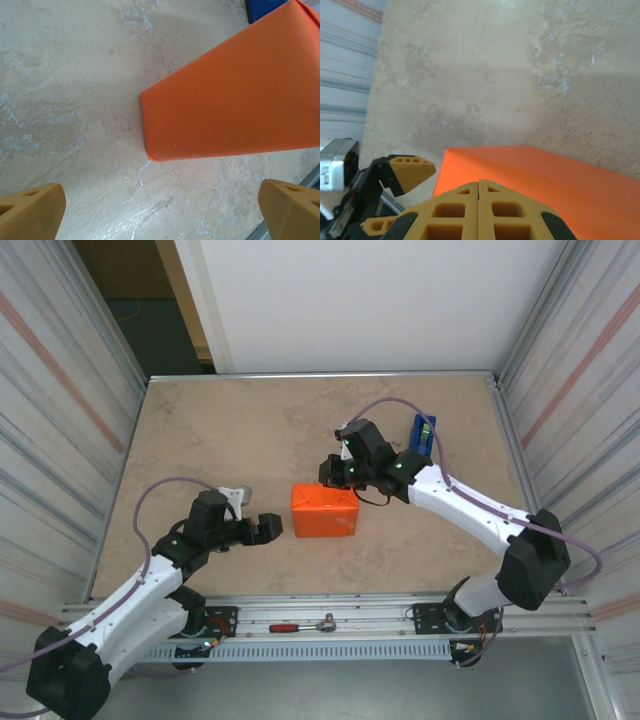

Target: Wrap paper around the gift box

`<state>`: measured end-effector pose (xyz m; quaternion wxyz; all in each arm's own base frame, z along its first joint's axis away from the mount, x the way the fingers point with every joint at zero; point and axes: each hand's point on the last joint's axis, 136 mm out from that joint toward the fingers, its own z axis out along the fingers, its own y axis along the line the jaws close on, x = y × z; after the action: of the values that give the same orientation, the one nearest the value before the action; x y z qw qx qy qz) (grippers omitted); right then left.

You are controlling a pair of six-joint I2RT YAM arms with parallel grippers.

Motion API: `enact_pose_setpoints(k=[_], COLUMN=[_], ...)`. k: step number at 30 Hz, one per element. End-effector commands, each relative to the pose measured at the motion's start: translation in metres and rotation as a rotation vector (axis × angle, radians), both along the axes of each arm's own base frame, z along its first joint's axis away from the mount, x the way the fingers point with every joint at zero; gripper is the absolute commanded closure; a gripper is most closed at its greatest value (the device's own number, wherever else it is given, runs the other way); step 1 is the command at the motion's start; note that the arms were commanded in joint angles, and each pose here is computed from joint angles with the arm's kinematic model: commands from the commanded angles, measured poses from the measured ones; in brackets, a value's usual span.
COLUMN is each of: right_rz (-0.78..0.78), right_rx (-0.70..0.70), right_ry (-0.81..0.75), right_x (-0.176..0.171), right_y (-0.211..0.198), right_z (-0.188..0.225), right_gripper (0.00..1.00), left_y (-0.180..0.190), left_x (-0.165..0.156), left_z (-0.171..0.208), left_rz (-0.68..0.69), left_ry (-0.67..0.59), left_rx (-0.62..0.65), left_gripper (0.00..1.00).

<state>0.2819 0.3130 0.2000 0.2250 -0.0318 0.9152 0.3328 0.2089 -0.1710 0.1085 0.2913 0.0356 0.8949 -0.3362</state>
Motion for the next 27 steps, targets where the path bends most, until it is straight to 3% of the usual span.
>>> enact_pose_setpoints(k=[1, 17, 27], right_rz=[0.004, -0.011, 0.015], right_rx=[-0.004, -0.044, -0.087], right_ry=[-0.005, 0.101, -0.008], right_x=[0.008, 0.0, 0.009], right_y=[0.002, -0.008, -0.015], right_z=[-0.001, -0.048, -0.015], right_gripper=[0.94, 1.0, 1.0], left_y=[-0.004, -0.007, -0.011], left_x=[0.001, 0.002, 0.006], left_z=[0.002, 0.0, 0.004], left_rz=[-0.009, -0.019, -0.031], left_ry=[-0.011, -0.01, -0.014], left_rx=[-0.019, -0.02, -0.017], left_gripper=[0.01, 0.01, 0.01])
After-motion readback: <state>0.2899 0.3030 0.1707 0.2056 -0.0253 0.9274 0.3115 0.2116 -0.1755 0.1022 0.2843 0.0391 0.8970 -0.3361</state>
